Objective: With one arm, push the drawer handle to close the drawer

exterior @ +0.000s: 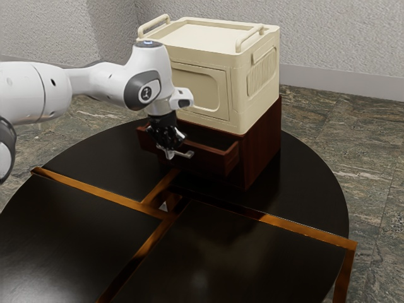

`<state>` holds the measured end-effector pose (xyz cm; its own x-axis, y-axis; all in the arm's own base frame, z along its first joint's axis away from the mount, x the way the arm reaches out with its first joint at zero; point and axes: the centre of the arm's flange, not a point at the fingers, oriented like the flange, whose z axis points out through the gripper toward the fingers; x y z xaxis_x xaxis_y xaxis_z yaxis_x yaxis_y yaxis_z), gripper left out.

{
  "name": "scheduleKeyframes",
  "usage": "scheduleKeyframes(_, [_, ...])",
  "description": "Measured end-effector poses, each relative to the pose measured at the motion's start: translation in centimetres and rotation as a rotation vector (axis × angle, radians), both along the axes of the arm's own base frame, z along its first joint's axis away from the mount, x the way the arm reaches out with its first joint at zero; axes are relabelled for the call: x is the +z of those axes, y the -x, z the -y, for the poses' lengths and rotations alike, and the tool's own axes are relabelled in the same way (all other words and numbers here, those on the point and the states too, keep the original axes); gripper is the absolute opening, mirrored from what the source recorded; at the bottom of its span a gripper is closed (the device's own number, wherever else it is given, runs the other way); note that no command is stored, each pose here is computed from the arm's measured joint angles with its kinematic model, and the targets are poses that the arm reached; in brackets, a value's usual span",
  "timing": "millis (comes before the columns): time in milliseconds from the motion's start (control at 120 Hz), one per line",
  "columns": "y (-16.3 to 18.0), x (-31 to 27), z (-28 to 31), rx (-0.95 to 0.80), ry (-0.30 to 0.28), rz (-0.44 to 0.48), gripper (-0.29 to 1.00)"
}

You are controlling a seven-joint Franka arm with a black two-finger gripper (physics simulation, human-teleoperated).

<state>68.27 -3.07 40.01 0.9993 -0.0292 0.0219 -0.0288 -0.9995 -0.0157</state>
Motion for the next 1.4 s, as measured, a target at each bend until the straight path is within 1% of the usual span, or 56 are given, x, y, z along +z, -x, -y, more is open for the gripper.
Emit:
scheduleKeyframes(350, [-1.0, -0.4, 0.6, -0.014, 0.003, 0.020, -0.08])
scheduleKeyframes(1400, [-4.1, -0.4, 2.0, -0.045, 0.022, 0.140, -0.08])
